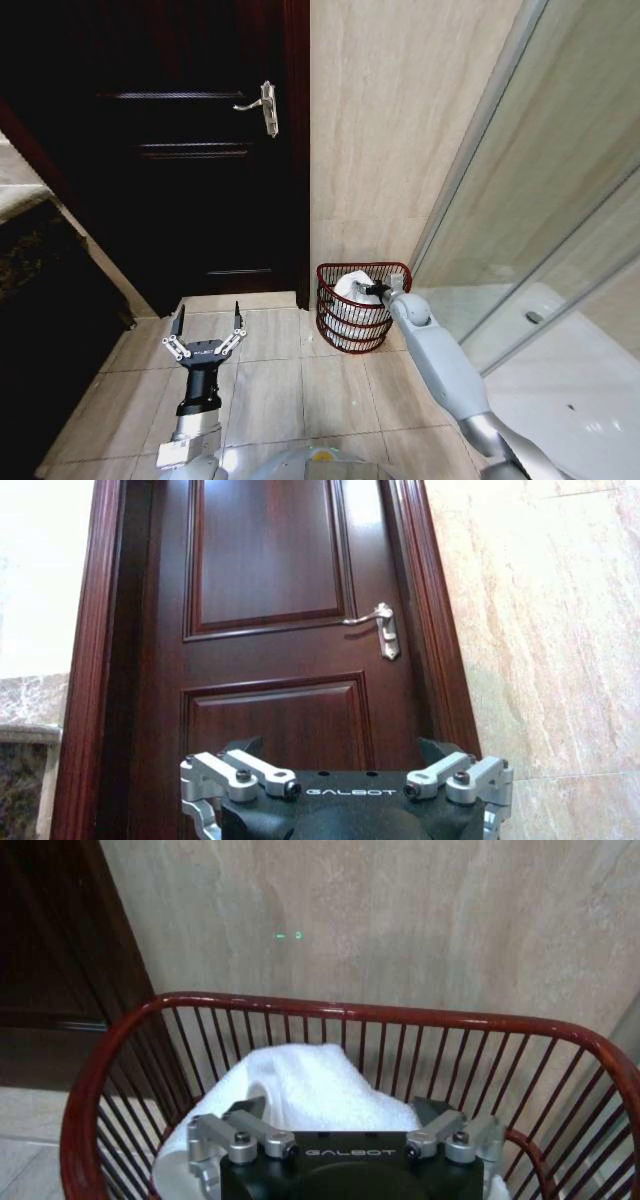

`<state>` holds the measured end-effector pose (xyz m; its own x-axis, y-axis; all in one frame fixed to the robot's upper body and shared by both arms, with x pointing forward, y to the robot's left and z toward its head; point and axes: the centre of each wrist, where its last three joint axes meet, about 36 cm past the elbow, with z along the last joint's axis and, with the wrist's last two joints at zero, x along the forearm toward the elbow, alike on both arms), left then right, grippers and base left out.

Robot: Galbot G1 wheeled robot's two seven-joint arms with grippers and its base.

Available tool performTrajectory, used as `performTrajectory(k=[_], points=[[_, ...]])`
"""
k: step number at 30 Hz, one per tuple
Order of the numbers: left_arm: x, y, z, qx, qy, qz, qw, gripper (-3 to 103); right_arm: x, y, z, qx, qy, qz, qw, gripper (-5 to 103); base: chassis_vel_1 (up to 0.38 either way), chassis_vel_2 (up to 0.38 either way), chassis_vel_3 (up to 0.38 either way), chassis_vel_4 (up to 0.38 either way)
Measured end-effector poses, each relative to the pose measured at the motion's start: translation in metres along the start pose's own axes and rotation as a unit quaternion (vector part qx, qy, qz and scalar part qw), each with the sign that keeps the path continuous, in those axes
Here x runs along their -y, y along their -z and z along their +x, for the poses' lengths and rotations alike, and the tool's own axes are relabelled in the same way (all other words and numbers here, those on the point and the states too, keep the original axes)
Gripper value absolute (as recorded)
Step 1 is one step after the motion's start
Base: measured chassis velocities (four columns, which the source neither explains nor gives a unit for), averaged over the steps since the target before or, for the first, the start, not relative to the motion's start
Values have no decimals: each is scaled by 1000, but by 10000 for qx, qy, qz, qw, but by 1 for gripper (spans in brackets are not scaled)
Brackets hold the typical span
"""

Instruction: Discard the used towel into the hamper.

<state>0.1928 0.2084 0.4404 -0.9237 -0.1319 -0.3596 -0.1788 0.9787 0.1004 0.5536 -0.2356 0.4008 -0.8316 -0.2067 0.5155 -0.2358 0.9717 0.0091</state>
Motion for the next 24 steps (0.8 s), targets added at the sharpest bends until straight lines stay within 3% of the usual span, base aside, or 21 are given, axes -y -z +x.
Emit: performTrajectory(k=[6,13,17,24], points=[[0,0,0,4,0,9,10000,100,-5,-5,8,254,-113,171,9995,100,0,0,0,0],[1,-5,-1,-33,24,61,10000,100,-7,-16,55,1245,-155,98,9921,100,0,0,0,0],[3,-13,2,-114,3,93,9999,100,-5,-27,93,2208,-250,104,9750,100,0,0,0,0],[5,-22,4,-200,-115,89,9997,100,-29,-52,143,2771,-344,-105,9602,100,0,0,0,0]])
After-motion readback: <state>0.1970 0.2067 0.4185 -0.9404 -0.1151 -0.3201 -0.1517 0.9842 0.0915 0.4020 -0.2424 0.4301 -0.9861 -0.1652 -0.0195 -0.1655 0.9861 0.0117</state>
